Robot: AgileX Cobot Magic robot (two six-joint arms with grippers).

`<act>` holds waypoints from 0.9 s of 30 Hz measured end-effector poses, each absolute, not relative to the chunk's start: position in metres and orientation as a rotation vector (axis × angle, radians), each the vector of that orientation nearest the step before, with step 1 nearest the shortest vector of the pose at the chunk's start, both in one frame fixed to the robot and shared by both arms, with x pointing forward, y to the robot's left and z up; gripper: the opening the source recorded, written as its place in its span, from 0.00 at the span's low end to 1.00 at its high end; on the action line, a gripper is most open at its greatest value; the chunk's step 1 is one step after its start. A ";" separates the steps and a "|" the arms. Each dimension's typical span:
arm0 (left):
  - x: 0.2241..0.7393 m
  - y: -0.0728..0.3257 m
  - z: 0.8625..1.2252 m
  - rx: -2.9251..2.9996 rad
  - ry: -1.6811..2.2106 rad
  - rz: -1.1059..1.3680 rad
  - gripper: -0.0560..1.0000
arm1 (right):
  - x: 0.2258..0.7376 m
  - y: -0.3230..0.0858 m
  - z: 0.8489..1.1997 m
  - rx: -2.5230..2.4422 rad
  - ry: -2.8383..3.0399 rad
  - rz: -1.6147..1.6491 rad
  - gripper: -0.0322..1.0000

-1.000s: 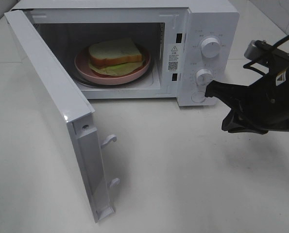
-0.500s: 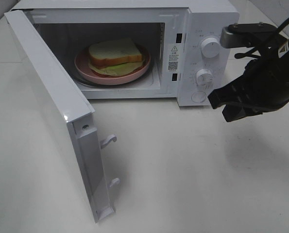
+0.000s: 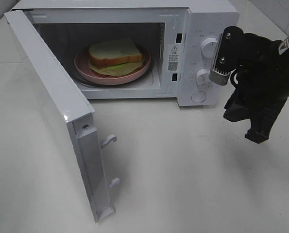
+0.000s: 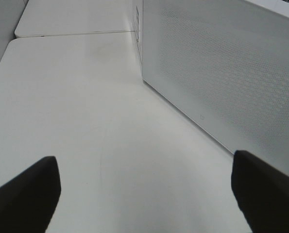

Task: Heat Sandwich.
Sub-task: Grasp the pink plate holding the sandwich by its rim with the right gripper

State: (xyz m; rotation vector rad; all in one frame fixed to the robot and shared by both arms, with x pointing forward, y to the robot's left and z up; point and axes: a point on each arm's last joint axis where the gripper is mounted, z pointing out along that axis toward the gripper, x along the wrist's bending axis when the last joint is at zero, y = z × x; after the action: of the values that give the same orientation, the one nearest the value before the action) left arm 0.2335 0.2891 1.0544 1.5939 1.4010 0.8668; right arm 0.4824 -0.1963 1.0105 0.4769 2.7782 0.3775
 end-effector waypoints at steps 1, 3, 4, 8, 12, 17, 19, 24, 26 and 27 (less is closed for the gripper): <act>0.234 0.289 1.054 1.594 1.401 0.867 0.89 | 0.482 -0.196 1.011 0.439 2.782 0.371 0.22; 0.234 0.289 1.054 1.594 1.401 0.867 0.89 | 0.482 -0.196 1.011 0.356 2.788 0.358 0.24; 0.234 0.289 1.054 1.594 1.401 0.867 0.89 | 0.482 -0.196 1.010 0.311 2.792 0.349 0.27; 0.234 0.289 1.054 1.594 1.401 0.867 0.89 | 0.481 -0.197 1.010 0.160 2.814 0.314 0.38; 0.234 0.289 1.054 1.594 1.401 0.867 0.89 | 0.481 -0.198 1.010 0.069 2.814 0.280 0.53; 0.234 0.289 1.054 1.594 1.401 0.867 0.89 | 0.481 -0.198 1.010 0.054 2.811 0.272 0.78; 0.234 0.289 1.054 1.594 1.401 0.867 0.89 | 0.481 -0.198 1.010 0.054 2.811 0.272 0.85; 0.234 0.289 1.054 1.594 1.401 0.867 0.89 | 0.481 -0.199 1.010 0.051 2.810 0.264 0.93; 0.234 0.289 1.054 1.594 1.401 0.867 0.89 | 0.481 -0.199 1.010 0.048 2.809 0.259 0.93; 0.234 0.289 1.054 1.594 1.401 0.867 0.89 | 0.481 -0.199 1.010 0.046 2.808 0.255 0.93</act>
State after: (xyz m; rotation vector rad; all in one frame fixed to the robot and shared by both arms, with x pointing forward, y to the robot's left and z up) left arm 0.2335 0.2891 1.0544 1.5939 1.4010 0.8668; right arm 0.4813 -0.1993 1.0097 0.0457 2.8084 0.2554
